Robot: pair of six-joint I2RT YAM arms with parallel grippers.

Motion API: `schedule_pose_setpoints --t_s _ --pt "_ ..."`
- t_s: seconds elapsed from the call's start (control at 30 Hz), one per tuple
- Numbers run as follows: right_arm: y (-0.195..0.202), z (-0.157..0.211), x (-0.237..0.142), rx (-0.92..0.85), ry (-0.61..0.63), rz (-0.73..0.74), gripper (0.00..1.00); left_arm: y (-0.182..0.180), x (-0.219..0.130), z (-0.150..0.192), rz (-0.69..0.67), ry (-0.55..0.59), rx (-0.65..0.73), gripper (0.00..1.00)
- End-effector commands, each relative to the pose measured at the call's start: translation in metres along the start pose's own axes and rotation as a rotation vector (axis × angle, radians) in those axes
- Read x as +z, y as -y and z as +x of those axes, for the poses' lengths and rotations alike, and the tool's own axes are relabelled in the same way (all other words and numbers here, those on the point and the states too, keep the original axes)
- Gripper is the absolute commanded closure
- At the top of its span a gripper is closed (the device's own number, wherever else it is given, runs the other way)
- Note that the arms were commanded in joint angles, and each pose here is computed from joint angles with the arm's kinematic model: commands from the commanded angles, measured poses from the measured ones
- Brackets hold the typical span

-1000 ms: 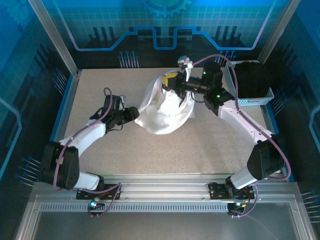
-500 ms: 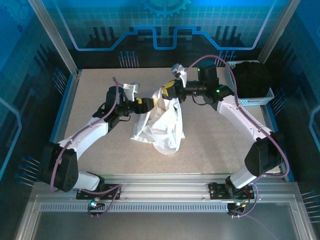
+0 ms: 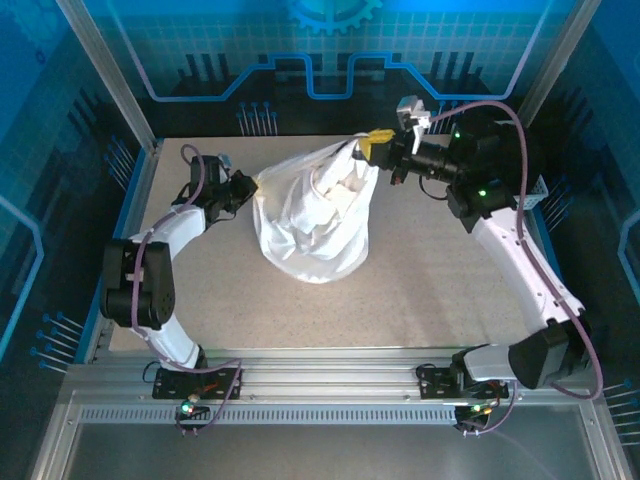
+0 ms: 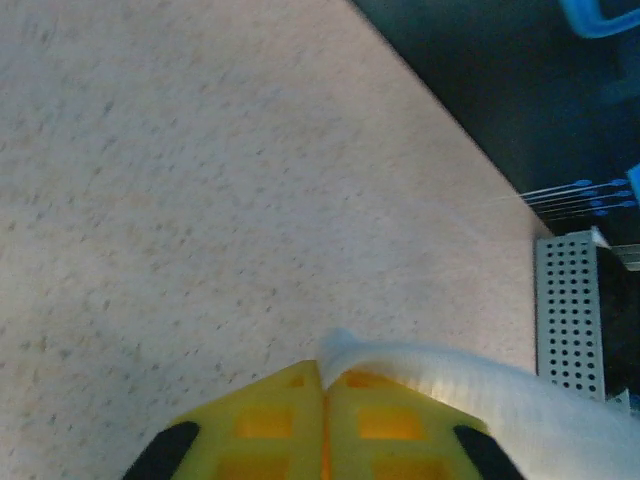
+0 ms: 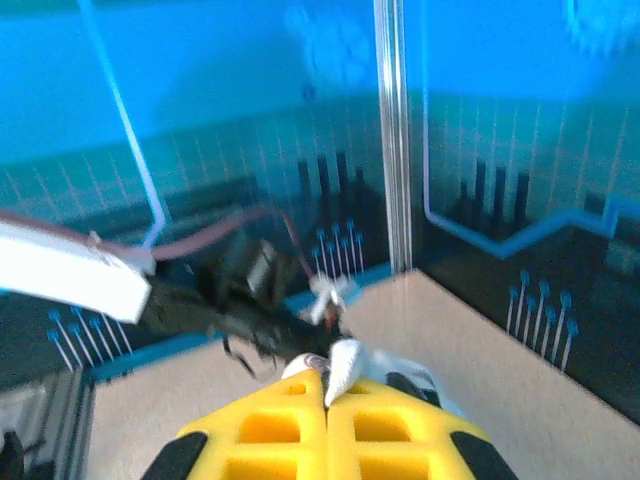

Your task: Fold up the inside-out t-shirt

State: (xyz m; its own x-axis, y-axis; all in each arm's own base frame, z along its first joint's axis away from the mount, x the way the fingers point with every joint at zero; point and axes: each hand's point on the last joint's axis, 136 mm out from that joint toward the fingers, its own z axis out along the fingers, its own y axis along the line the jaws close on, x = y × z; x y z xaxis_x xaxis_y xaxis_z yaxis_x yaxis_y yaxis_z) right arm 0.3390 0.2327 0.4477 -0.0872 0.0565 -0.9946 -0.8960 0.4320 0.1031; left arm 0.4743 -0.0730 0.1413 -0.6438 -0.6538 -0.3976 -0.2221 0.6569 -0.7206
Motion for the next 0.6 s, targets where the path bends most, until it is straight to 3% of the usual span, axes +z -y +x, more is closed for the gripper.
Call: schedule_pose_setpoints --t_s 0.0,0.07,0.17,0.23,0.37,0.43,0.57 --pt "-0.005 -0.039 0.003 -0.003 0.112 0.023 1.0 -0.014 -0.005 0.006 -0.094 0.002 -0.008 0.71" --pt "-0.001 -0.029 0.013 0.019 0.047 0.05 1.0 -0.009 -0.025 0.008 -0.102 0.04 0.041 0.48" --pt "0.005 -0.011 0.026 0.073 -0.037 0.073 1.0 0.018 -0.066 0.02 -0.096 0.124 0.208 0.32" --pt "0.004 -0.001 0.034 0.108 -0.089 0.076 1.0 0.053 -0.087 0.041 -0.007 0.148 0.349 0.22" --pt "-0.002 0.015 0.044 0.146 -0.189 0.081 1.0 0.132 -0.117 0.097 0.322 0.074 0.557 0.11" --pt "-0.003 0.017 0.045 0.168 -0.202 0.084 1.0 0.157 -0.122 0.113 0.419 0.028 0.607 0.1" --pt "-0.008 0.012 0.043 0.165 -0.201 0.077 1.0 0.172 -0.107 0.134 0.441 -0.066 0.657 0.11"
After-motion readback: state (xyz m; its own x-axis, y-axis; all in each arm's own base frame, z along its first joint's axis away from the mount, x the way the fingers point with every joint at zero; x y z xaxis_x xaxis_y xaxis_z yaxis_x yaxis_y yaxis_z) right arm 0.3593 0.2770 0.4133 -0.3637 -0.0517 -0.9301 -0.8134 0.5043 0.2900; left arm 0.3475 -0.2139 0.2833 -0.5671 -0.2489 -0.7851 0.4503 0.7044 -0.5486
